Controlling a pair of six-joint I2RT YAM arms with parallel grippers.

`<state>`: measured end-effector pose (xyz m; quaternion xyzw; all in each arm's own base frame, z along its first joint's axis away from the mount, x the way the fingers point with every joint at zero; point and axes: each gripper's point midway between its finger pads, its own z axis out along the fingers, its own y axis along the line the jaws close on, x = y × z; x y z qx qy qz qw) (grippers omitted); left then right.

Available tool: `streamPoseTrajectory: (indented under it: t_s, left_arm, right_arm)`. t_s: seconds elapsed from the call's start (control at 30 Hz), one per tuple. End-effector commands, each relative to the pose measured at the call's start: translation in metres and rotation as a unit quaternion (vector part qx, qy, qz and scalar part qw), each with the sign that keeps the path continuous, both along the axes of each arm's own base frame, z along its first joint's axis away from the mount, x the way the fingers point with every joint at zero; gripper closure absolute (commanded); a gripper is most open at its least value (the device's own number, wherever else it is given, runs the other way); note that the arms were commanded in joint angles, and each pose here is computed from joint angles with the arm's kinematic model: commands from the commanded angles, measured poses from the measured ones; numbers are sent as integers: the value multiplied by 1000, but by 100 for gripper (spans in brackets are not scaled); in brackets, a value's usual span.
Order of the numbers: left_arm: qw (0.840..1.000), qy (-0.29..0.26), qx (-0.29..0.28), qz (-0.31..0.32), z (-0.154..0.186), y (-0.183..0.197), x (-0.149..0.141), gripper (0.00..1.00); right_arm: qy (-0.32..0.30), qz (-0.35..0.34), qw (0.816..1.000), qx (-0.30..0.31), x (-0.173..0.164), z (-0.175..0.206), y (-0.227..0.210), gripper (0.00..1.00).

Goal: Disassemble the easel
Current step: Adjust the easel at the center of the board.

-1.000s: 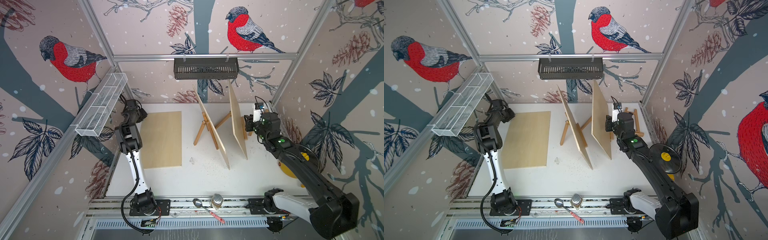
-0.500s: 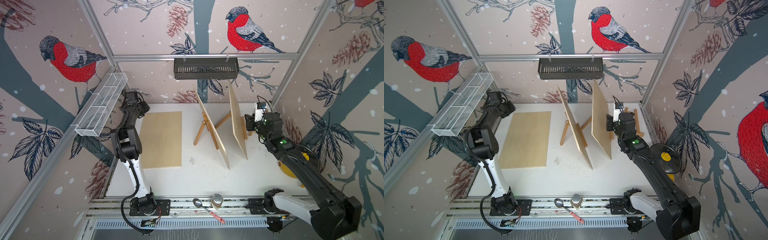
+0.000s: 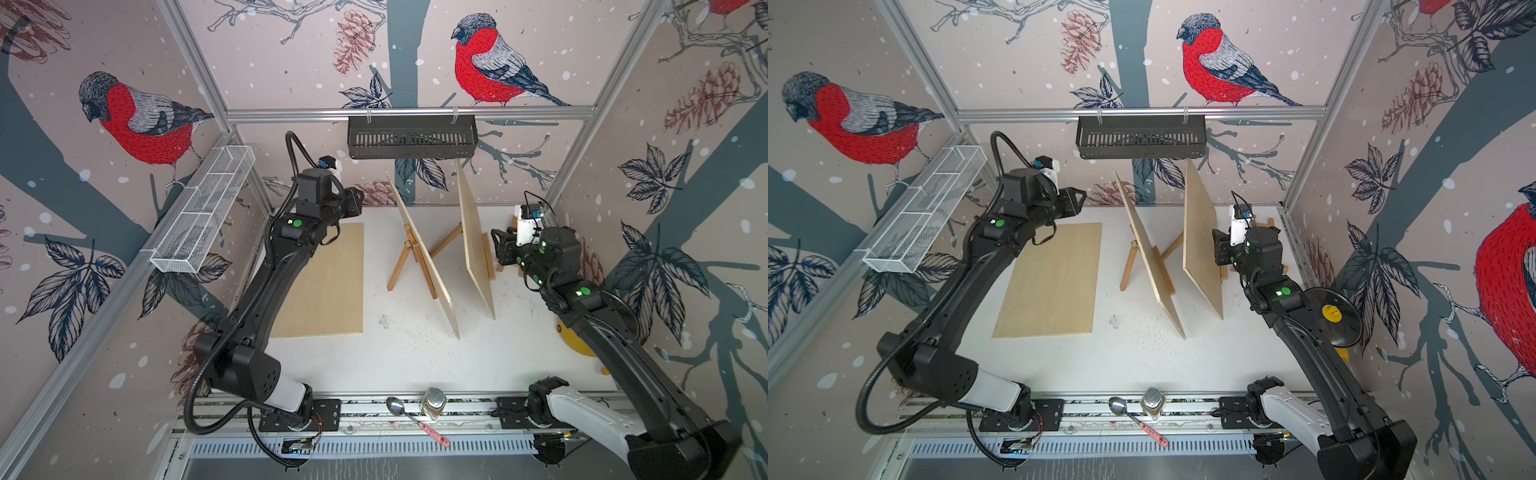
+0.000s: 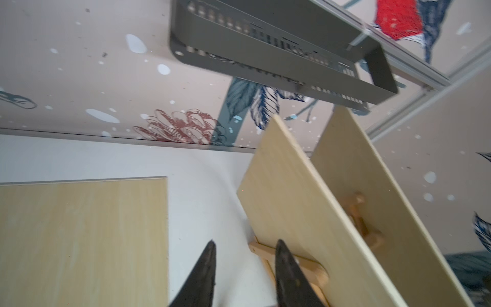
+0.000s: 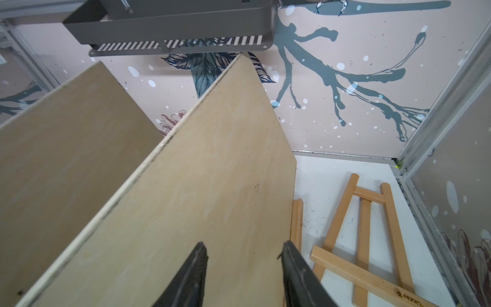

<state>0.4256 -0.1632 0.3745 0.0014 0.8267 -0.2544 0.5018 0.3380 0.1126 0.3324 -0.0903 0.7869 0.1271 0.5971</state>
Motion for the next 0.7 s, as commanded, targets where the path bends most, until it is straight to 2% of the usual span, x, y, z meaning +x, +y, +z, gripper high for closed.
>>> streamPoseTrajectory:
  t_s: [0.0, 0.07, 0.2, 0.37, 0.47, 0.57, 0.67]
  left_arm:
    - [999, -21, -42, -10, 22, -18, -18, 55]
    - [999, -13, -47, -20, 31, -28, -28, 54]
    - [999, 16, -6, -33, 36, -54, -47, 54]
    - [995, 60, 9, -73, 20, -86, -60, 53]
    - [993, 90, 26, -69, -6, -85, -67, 52]
    - [992, 109, 45, -41, -42, -65, -80, 53]
    - [993, 96, 56, -27, -76, -47, -95, 52]
  right_arm:
    - [-3, 27, 999, 24, -12, 7, 9, 53]
    - [0, 29, 999, 28, -15, 7, 10, 53]
    - [9, 45, 998, 33, -22, 4, 19, 53]
    - [8, 83, 996, 37, -34, 15, 42, 53]
    - [-17, 104, 993, 48, -48, 32, 50, 53]
    - [-26, 100, 993, 48, -54, 37, 47, 52]
    - [-29, 81, 995, 42, -56, 36, 38, 52]
